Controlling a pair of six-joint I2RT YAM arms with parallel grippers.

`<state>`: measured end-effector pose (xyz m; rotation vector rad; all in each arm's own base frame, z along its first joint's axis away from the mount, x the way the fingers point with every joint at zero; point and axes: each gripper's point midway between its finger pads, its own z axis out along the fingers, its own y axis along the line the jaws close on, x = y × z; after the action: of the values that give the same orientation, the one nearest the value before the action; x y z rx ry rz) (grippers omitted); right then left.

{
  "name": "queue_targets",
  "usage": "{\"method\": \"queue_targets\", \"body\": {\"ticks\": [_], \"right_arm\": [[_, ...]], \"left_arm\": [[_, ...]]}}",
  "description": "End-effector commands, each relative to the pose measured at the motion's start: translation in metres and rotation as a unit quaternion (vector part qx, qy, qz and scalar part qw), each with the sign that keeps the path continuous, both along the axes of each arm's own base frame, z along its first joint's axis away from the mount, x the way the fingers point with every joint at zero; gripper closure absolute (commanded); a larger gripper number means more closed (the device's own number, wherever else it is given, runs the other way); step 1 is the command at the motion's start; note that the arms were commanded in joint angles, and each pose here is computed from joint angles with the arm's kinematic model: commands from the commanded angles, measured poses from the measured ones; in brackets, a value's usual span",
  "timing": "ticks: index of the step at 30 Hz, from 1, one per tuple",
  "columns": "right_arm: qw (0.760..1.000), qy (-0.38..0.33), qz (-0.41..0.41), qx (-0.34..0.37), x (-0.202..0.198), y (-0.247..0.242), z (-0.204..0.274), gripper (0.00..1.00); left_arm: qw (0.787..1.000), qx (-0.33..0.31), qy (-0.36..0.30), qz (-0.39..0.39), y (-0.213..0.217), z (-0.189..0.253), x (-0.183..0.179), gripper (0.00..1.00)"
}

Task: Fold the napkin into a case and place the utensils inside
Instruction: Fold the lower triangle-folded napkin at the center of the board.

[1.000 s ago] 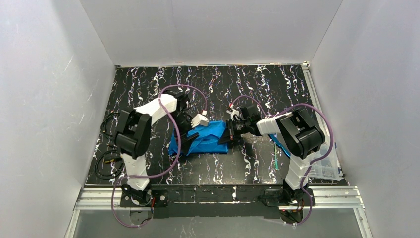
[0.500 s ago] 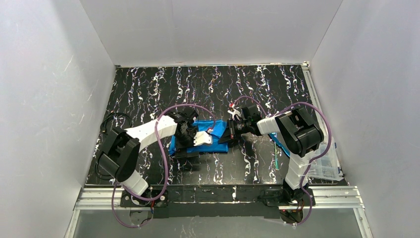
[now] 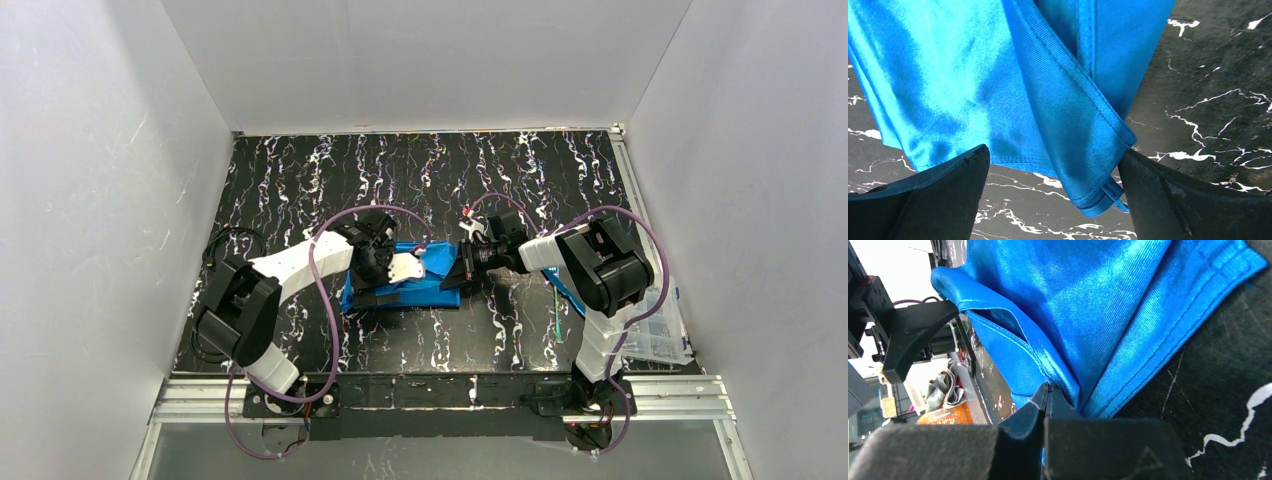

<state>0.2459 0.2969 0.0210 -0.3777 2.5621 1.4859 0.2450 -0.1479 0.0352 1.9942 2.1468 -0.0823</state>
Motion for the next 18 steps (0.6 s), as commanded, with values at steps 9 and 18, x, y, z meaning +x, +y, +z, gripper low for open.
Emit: {"method": "queue_targets", "body": {"ticks": [9,18], "right_arm": [[0.999,0.002,-0.007,-0.050,-0.005,-0.015,-0.020,0.99],[0.999,-0.006,-0.001,-0.054,-0.005,-0.016,-0.015,0.99]], "left_arm": [[0.998,-0.002,-0.025,0.056,0.023,0.015,0.033,0.02],[0.986,-0.057,0.093,0.125,0.022,0.021,0.018,0.02]]}}
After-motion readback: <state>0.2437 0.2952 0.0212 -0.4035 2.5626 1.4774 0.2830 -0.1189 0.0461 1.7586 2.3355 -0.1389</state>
